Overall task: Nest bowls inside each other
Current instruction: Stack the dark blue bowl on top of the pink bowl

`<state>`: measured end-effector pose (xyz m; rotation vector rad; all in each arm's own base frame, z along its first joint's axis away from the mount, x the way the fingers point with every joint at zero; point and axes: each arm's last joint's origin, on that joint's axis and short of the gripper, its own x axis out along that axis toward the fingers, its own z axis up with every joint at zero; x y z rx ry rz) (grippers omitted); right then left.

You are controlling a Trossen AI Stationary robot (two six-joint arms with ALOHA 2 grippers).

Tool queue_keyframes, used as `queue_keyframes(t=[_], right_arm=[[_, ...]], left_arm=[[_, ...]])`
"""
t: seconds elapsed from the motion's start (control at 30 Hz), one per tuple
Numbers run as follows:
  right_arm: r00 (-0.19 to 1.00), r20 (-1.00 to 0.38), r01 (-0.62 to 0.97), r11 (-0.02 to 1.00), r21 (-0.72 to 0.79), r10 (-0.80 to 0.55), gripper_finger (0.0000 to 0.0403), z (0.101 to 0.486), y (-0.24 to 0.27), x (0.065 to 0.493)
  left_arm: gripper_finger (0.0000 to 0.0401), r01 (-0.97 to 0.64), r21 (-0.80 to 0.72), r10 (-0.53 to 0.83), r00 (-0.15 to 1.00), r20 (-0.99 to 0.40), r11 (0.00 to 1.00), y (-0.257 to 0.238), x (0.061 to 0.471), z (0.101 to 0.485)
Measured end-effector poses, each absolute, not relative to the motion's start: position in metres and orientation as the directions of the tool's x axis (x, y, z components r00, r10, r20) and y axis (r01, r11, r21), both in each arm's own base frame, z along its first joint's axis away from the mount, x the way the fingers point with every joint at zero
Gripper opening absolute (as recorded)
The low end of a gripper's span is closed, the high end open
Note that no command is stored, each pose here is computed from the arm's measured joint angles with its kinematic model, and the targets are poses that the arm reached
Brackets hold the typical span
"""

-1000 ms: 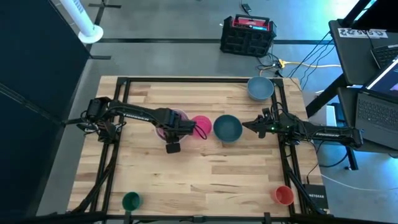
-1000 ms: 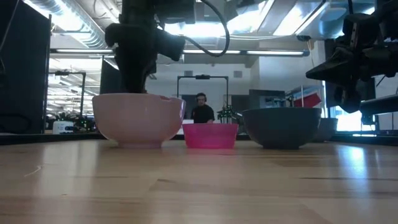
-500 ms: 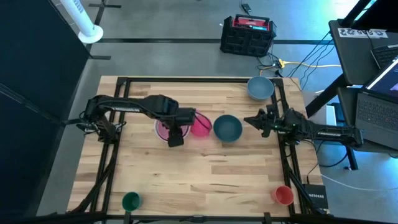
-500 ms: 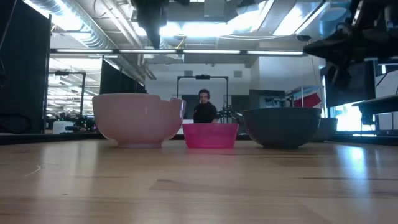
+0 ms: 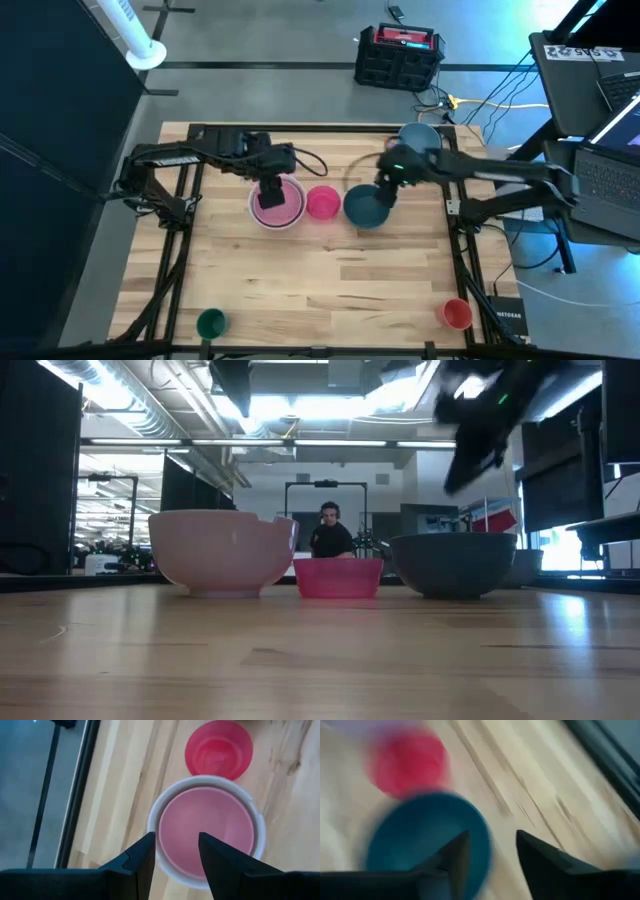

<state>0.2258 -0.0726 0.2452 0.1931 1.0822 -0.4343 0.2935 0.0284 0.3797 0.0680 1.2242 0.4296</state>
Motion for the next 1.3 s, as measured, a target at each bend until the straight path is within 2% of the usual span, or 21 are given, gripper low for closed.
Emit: queue_keyframes(t=[0.07,0.23,0.8,0.87,0.93,1.07,1.1,1.3], right_arm=[[0.324,-0.927,0.397,0.917,-0.049,-0.190,0.0196,0.234,-0.084,0.236],[0.307,-0.947,0.362,0.932,0.023,-0.096,0.0227,0.222,-0.101,0.249],[0.182,-0.983,0.355,0.934,0.049,-0.018,0.0224,0.185,-0.112,0.259],[0.165,-0.986,0.346,0.937,0.049,-0.009,0.0204,0.180,-0.112,0.261],[0.158,-0.987,0.342,0.938,0.056,0.001,0.0166,0.178,-0.112,0.261],[0.161,-0.987,0.320,0.945,0.063,0.012,0.0035,0.177,-0.112,0.262],[0.164,-0.986,0.313,0.947,0.068,0.017,0.0019,0.177,-0.112,0.262],[0.200,-0.979,0.283,0.955,0.084,0.027,0.0001,0.202,-0.113,0.268]], left_arm=[[0.0134,-0.283,0.280,0.356,0.269,-0.895,0.918,0.029,0.289,0.382],[0.0134,-0.289,0.273,0.358,0.299,-0.885,0.917,0.028,0.274,0.394],[0.0134,-0.380,0.229,0.366,0.343,-0.865,0.896,0.025,0.220,0.369],[0.0134,-0.381,0.226,0.366,0.349,-0.863,0.896,0.024,0.218,0.370],[0.0134,-0.382,0.225,0.366,0.354,-0.860,0.896,0.024,0.217,0.371],[0.0134,-0.379,0.226,0.367,0.356,-0.860,0.897,0.024,0.217,0.371],[0.0134,-0.379,0.226,0.367,0.356,-0.859,0.897,0.024,0.217,0.371],[0.0134,-0.377,0.227,0.367,0.356,-0.860,0.898,0.024,0.217,0.371]])
